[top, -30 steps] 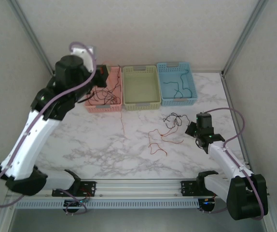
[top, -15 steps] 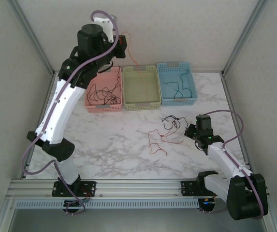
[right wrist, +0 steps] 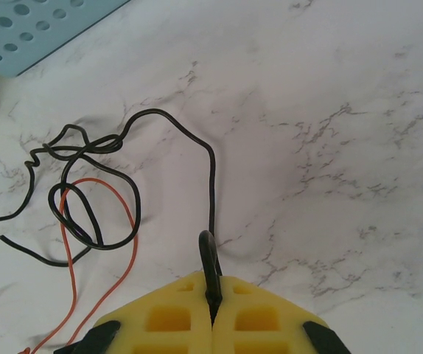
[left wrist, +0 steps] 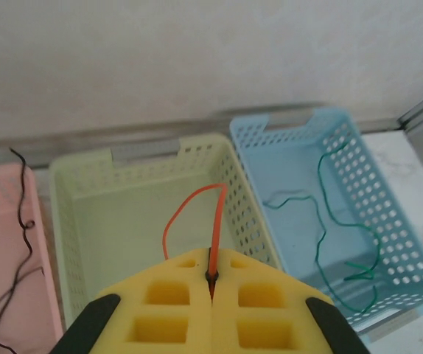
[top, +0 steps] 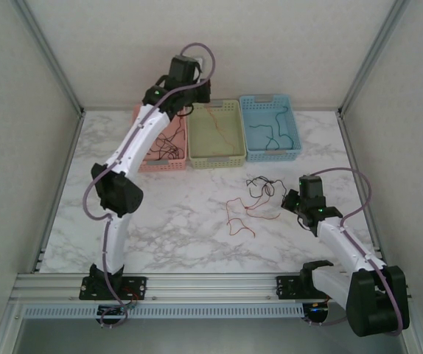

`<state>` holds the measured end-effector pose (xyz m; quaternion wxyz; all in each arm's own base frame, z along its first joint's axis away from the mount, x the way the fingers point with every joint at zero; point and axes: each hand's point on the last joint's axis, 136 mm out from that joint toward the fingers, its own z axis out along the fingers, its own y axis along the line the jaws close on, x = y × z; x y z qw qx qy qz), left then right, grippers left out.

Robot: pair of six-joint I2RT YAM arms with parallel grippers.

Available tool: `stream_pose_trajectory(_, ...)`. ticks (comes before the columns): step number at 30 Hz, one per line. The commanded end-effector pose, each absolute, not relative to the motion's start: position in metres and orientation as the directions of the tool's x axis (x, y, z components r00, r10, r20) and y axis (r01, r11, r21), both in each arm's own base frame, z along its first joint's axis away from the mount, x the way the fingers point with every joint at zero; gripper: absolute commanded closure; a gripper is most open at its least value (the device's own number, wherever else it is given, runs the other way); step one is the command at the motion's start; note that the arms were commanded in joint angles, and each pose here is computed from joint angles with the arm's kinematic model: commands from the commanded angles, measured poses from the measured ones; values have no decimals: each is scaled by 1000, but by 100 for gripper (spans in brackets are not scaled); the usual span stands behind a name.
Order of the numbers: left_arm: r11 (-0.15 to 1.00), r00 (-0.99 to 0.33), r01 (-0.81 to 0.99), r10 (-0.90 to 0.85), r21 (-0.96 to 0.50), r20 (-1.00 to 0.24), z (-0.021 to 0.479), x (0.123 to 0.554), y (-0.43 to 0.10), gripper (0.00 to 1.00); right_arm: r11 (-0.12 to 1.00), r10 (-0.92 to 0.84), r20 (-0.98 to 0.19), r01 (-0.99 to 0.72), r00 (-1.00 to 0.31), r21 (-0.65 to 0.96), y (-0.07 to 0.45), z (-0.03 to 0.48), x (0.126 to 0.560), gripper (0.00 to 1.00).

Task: Untangle the cables

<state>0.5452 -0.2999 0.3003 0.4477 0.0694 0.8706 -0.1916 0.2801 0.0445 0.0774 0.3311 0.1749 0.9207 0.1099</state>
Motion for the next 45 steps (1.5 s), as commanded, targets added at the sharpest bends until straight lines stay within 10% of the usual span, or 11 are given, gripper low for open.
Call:
stream_pose_trajectory(1, 915, -620, 286, -51, -286, -783, 286, 548, -299, 100, 914, 393, -596, 230, -701, 333, 45, 95, 285, 100)
stream_pose_trajectory(11, 891, -770, 291, 1, -349, -638, 204, 529, -316, 98, 914, 392, -597, 222, -700, 339, 46, 96, 282, 100)
stream_pose_trajectory(17, 899, -820, 298, 68, -322, -569, 170, 516, -319, 52, 912, 393, -591, 214, -704, 351, 49, 97, 283, 100)
stream_pose_trajectory(24, 880, -801, 344, 93, -328, -592, 200, 500, -320, 37, 911, 393, -589, 214, -706, 353, 49, 96, 282, 100)
stream_pose_trajectory(35, 790, -728, 444, 42, -423, -684, 274, 419, -314, 38, 890, 392, -570, 142, -722, 433, 68, 113, 284, 100)
stream_pose_trajectory(45, 686, -756, 495, 38, -533, -654, 211, 300, -314, 41, 780, 369, -606, -120, -705, 614, 115, 168, 283, 100)
